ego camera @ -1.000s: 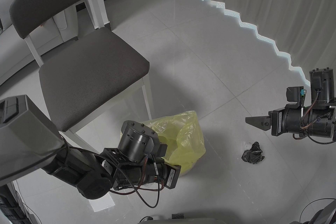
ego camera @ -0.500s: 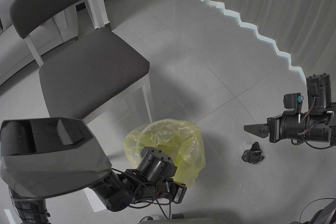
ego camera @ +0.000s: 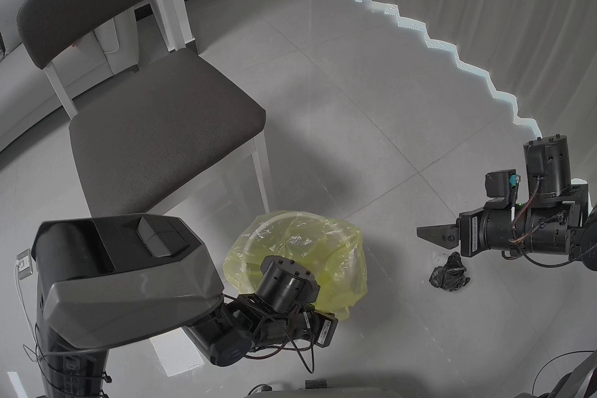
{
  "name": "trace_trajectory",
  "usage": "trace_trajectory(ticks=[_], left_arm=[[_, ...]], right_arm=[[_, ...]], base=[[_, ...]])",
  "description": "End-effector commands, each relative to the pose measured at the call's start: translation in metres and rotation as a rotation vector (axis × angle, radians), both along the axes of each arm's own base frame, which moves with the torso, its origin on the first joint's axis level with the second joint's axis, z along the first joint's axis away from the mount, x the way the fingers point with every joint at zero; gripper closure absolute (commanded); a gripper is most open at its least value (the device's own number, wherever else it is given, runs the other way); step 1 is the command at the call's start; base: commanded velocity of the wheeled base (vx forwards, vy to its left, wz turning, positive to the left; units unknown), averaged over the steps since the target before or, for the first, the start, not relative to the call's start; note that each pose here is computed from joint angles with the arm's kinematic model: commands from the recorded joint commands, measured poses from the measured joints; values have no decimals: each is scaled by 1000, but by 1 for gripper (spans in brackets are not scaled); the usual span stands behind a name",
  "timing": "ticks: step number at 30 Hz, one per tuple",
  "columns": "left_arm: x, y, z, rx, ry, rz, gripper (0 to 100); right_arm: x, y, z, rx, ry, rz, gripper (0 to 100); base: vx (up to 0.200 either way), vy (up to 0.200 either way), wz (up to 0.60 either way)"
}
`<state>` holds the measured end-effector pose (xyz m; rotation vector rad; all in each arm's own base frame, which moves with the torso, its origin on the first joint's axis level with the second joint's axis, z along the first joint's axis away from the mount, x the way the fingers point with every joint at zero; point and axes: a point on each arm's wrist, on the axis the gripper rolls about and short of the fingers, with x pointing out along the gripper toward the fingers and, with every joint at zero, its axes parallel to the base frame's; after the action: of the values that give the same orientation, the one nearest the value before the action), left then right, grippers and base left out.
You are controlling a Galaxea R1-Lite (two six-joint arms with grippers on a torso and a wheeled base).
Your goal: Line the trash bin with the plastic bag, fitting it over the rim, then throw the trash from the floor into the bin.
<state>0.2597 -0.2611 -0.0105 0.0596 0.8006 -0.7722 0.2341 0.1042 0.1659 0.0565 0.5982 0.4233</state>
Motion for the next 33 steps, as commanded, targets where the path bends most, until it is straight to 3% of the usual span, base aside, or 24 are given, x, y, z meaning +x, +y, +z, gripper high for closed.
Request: trace_trajectory(ticks=[1, 5, 6, 10, 20, 27, 29, 30, 33], left_arm=[[2, 3, 3, -6, -4, 7, 100], [-1, 5, -4, 14, 12, 7, 100], [-1, 5, -4, 14, 12, 7, 0], [-4, 3, -5, 21, 12, 3, 0], [-28, 34, 58, -56, -68, 28, 0], [9, 97, 92, -91, -163, 250, 0], [11, 101, 92, -88, -165, 264, 0], [17, 113, 87, -52, -170, 307, 0], [23, 124, 79, 4, -187, 371, 0]], right_arm=[[8, 5, -9, -5, 14, 5, 0], [8, 6, -11, -6, 13, 8, 0], [8, 6, -11, -6, 13, 8, 0], [10, 6, -15, -13, 28, 5, 0], [19, 15, -23, -20, 49, 18, 0], [42, 73, -38, -40, 27, 107, 0], [45, 78, -39, -49, 23, 106, 0], [57, 97, -49, -86, 23, 106, 0], [69, 116, -60, -140, 30, 123, 0]], base=[[0, 0, 0], [0, 0, 0], [0, 0, 0], [0, 0, 0], [0, 0, 0], [0, 0, 0], [0, 0, 0], [0, 0, 0], [0, 0, 0]])
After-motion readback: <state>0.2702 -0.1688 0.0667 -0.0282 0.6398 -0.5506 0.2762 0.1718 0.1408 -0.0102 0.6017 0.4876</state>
